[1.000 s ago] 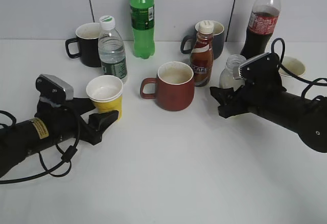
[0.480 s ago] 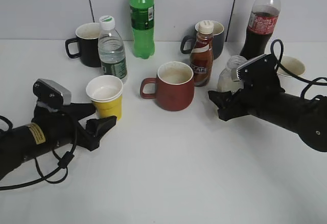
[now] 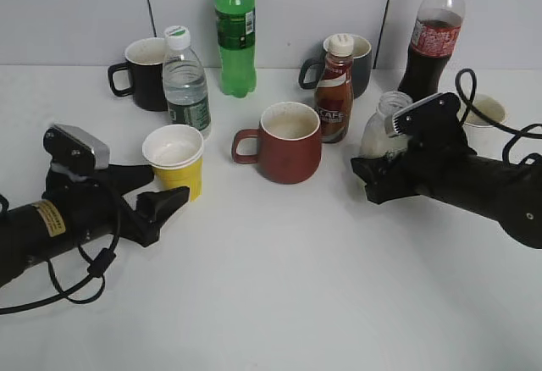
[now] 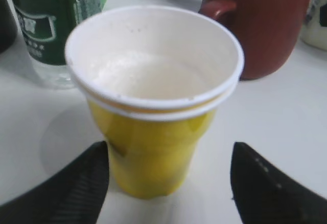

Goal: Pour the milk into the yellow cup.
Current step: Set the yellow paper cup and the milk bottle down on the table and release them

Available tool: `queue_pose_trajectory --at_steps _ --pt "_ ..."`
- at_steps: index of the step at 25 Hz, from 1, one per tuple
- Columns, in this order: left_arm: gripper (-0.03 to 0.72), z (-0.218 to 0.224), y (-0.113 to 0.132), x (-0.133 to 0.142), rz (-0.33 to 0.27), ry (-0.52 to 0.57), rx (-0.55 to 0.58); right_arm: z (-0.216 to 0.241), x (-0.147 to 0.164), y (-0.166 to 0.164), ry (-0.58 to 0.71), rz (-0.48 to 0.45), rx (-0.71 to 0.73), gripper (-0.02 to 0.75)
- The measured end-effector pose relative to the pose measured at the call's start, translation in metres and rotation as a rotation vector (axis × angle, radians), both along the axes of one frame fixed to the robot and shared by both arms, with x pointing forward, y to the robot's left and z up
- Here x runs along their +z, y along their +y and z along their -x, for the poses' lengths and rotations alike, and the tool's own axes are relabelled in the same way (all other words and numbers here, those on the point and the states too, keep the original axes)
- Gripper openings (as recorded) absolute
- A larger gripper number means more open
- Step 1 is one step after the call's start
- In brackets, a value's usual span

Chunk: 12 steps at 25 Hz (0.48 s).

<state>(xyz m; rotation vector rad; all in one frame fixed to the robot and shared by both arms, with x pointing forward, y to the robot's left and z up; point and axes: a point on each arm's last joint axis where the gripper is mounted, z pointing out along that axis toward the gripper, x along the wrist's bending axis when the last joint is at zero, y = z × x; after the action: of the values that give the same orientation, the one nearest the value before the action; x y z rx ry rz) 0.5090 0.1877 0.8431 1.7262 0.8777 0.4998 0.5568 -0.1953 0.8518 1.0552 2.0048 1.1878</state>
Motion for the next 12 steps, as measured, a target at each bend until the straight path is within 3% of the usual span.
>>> queue_pose_trajectory --at_steps 12 --pt "0.562 0.0025 0.0016 0.0040 -0.015 0.007 0.007 0.0098 0.0034 -0.0057 0.074 0.019 -0.040 0.558"
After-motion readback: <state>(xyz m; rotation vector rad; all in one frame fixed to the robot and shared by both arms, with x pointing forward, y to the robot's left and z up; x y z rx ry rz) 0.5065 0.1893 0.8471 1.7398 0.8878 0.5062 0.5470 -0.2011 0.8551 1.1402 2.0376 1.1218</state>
